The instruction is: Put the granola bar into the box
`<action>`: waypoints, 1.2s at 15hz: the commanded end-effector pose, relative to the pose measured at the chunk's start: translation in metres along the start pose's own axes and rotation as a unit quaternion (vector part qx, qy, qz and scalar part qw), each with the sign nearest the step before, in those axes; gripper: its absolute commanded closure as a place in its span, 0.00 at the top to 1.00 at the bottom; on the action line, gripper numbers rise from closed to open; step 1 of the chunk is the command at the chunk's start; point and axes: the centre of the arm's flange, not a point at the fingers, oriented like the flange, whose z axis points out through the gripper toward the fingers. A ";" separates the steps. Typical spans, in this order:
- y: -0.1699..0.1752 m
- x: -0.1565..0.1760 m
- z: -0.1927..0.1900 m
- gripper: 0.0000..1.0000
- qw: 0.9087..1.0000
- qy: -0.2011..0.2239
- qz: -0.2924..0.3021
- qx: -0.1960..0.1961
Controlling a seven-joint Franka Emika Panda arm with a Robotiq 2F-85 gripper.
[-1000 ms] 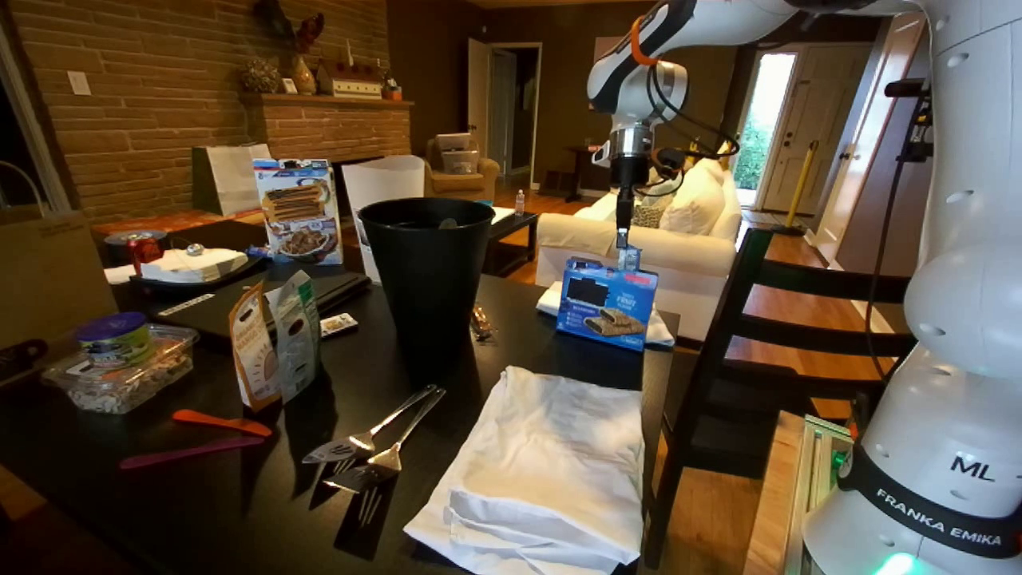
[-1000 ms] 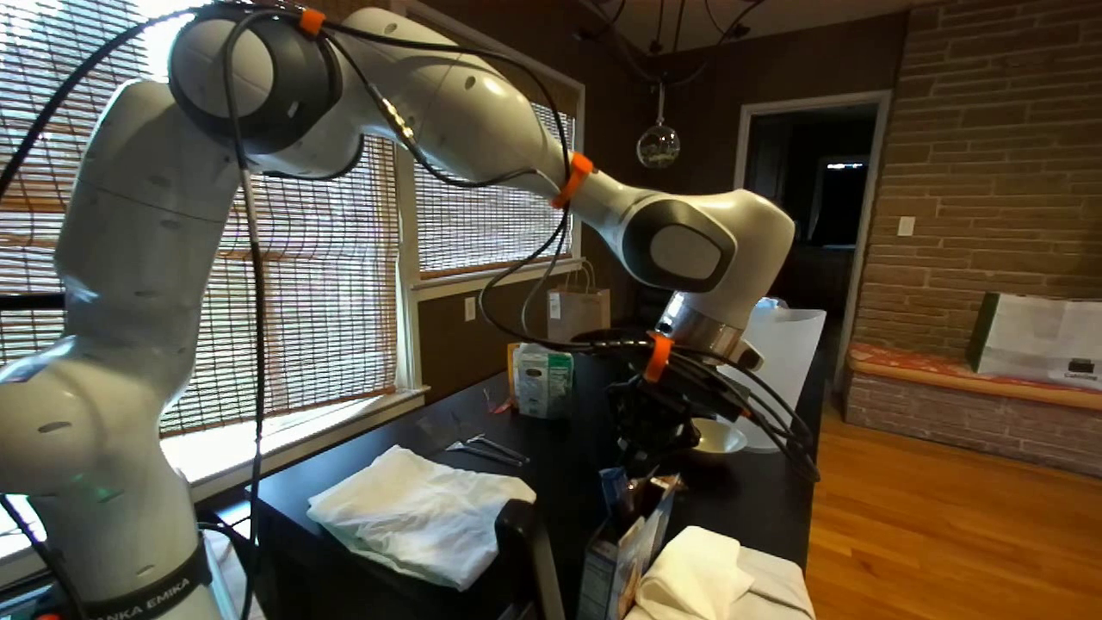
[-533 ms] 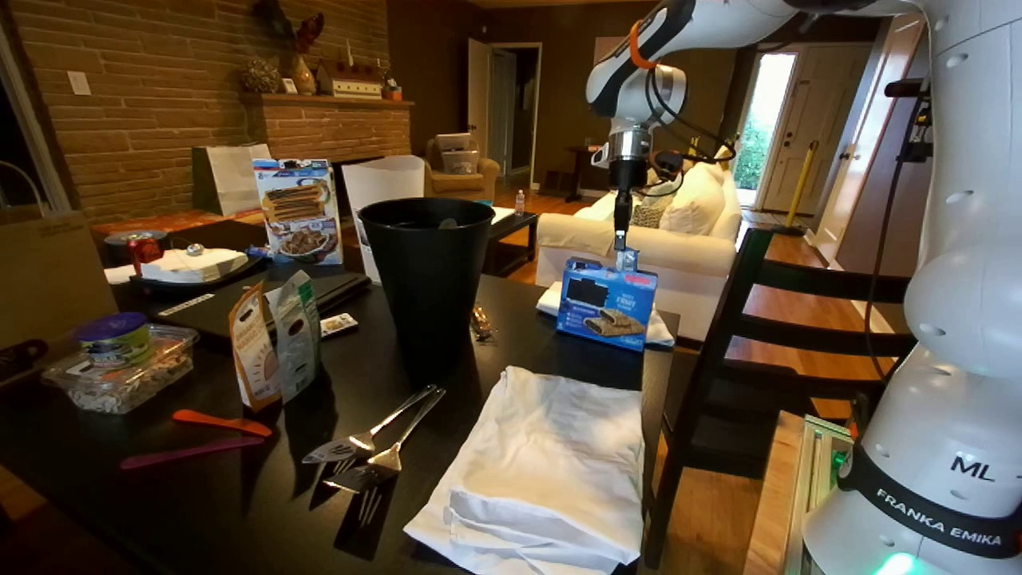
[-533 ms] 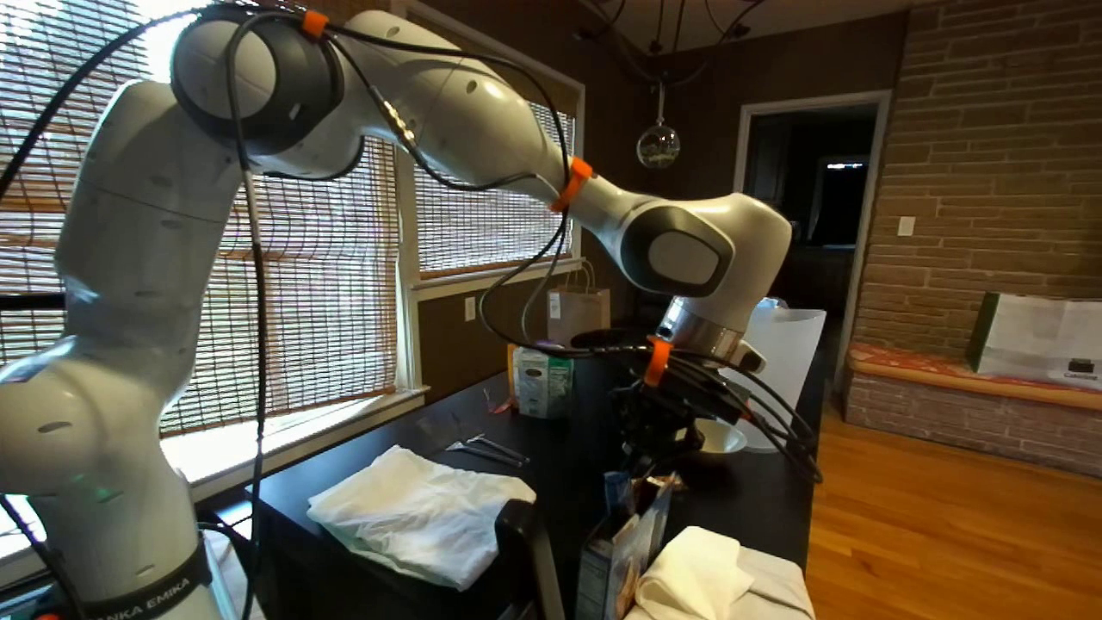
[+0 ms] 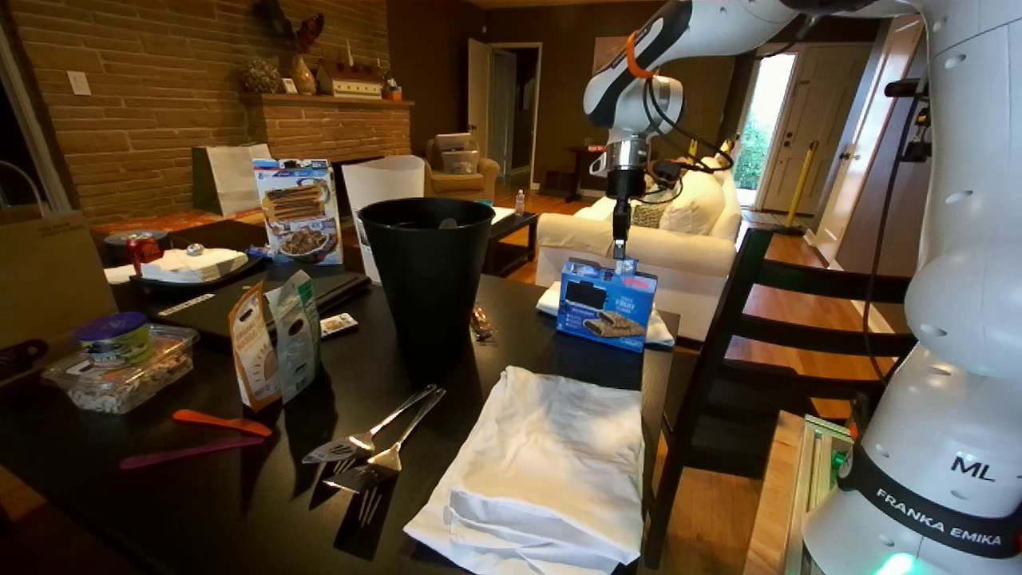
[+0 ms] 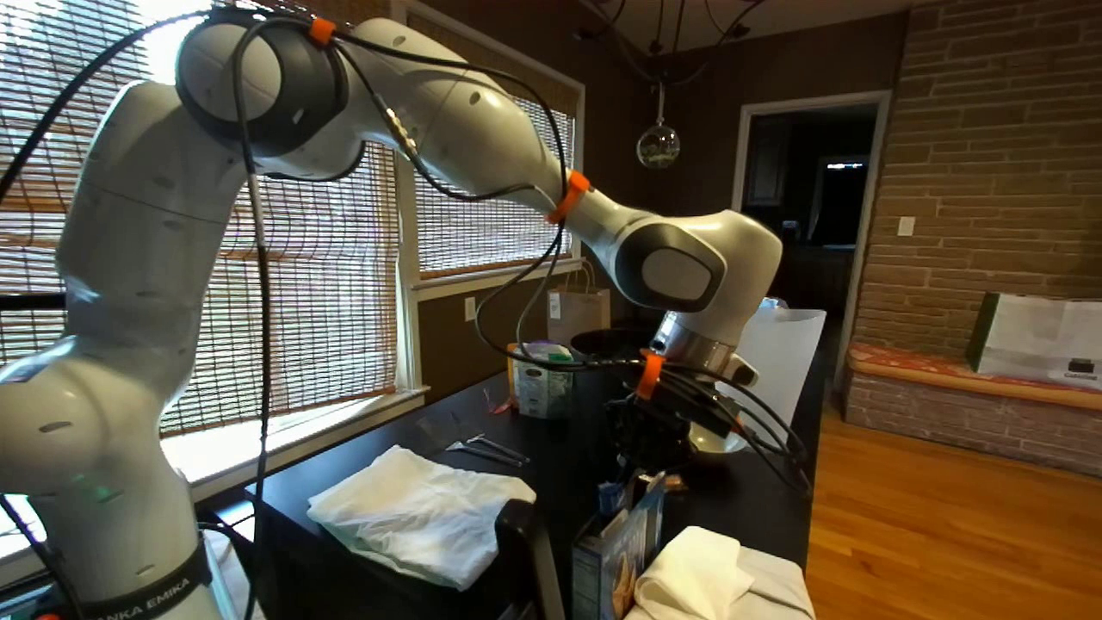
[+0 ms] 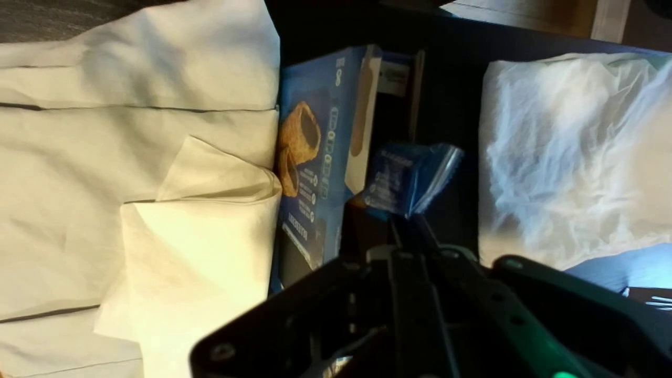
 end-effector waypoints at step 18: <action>-0.008 0.002 0.023 0.00 0.999 -0.029 0.010 -0.042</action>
